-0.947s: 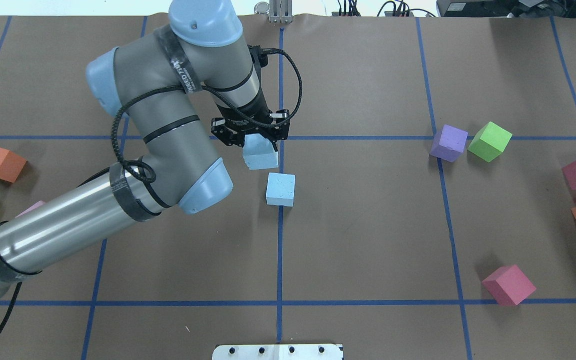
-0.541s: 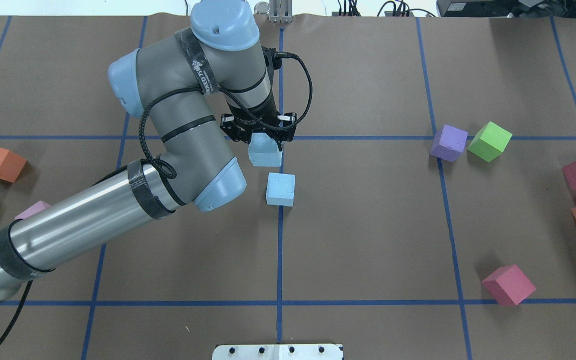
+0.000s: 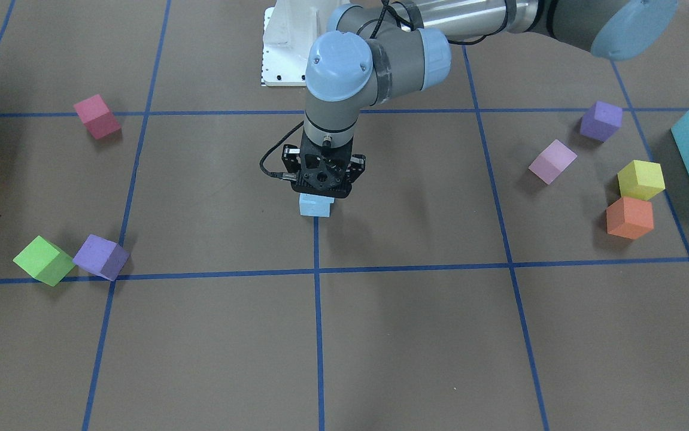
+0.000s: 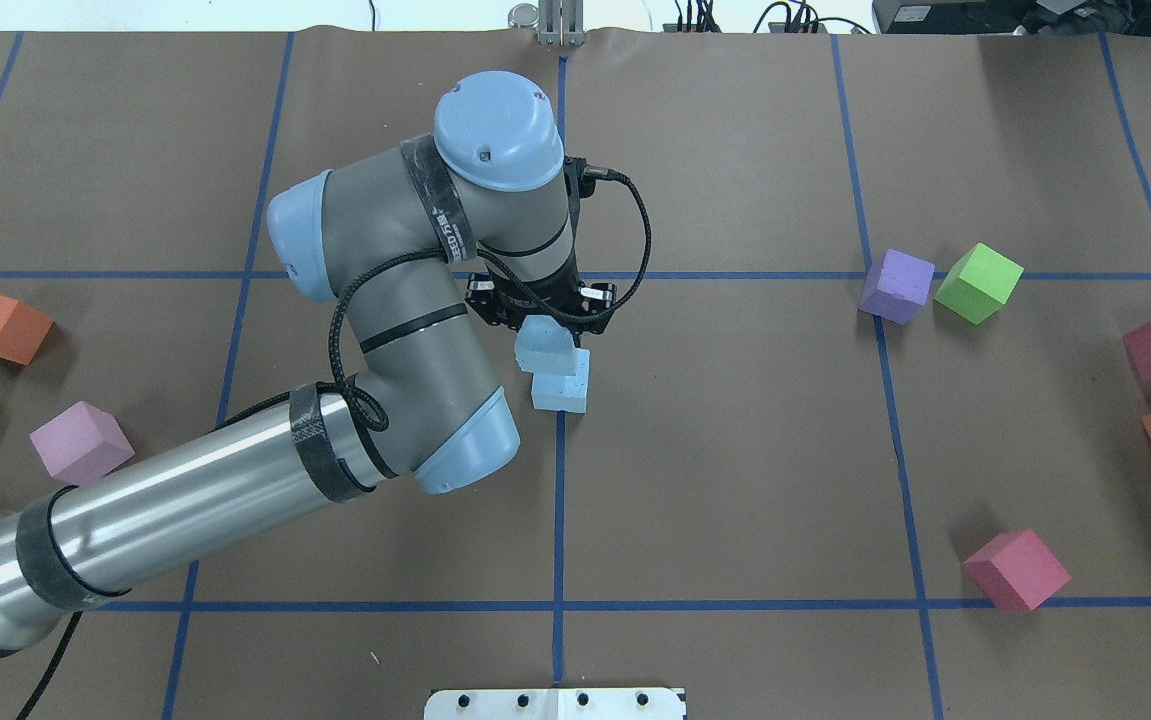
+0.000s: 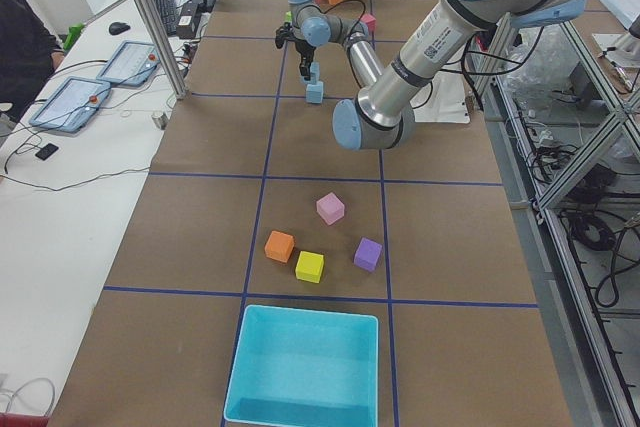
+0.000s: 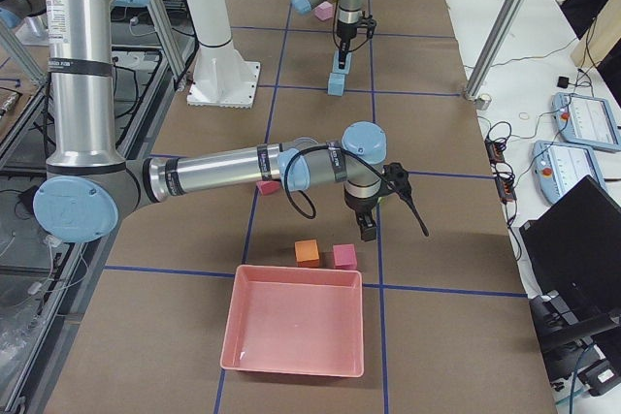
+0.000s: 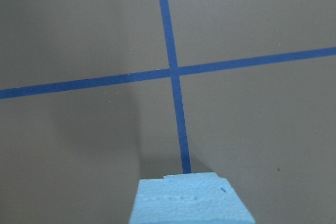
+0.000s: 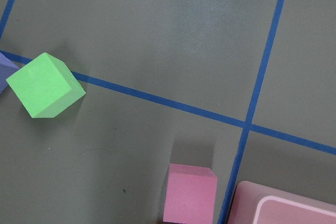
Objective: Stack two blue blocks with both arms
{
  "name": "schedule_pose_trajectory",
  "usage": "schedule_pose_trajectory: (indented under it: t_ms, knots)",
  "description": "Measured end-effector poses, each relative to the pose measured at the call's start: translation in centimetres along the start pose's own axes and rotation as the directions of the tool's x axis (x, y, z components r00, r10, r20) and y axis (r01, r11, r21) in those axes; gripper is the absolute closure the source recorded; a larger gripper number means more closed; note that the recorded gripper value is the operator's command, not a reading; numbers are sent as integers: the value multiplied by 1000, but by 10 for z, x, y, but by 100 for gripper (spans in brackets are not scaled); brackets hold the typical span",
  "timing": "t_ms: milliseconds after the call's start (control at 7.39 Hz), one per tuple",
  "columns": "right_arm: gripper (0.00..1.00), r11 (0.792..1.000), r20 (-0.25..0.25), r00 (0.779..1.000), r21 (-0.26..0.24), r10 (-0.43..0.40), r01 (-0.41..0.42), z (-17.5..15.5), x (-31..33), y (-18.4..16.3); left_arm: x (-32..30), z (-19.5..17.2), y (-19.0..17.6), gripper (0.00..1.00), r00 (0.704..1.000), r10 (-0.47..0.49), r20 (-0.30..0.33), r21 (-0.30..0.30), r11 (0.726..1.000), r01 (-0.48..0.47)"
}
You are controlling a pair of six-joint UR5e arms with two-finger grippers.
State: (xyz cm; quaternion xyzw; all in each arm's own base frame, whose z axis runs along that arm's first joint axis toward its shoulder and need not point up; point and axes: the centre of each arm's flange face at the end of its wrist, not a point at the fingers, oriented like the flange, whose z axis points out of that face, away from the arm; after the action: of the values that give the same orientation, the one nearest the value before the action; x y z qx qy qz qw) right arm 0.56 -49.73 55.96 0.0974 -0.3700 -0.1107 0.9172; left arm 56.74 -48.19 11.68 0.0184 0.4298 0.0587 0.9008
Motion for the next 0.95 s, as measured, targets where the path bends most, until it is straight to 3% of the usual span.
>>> schedule_pose_trajectory:
  t_ms: [406,947]
  knots:
    - [0,1000,0,1000,0,0,0,-1,-1,-2,8,12,14,42,998,-67,9,-6,998,67]
    - [0,1000,0,1000,1,-1,1,-1,-1,-2,8,21,14,41,997,-70,28,8,998,70]
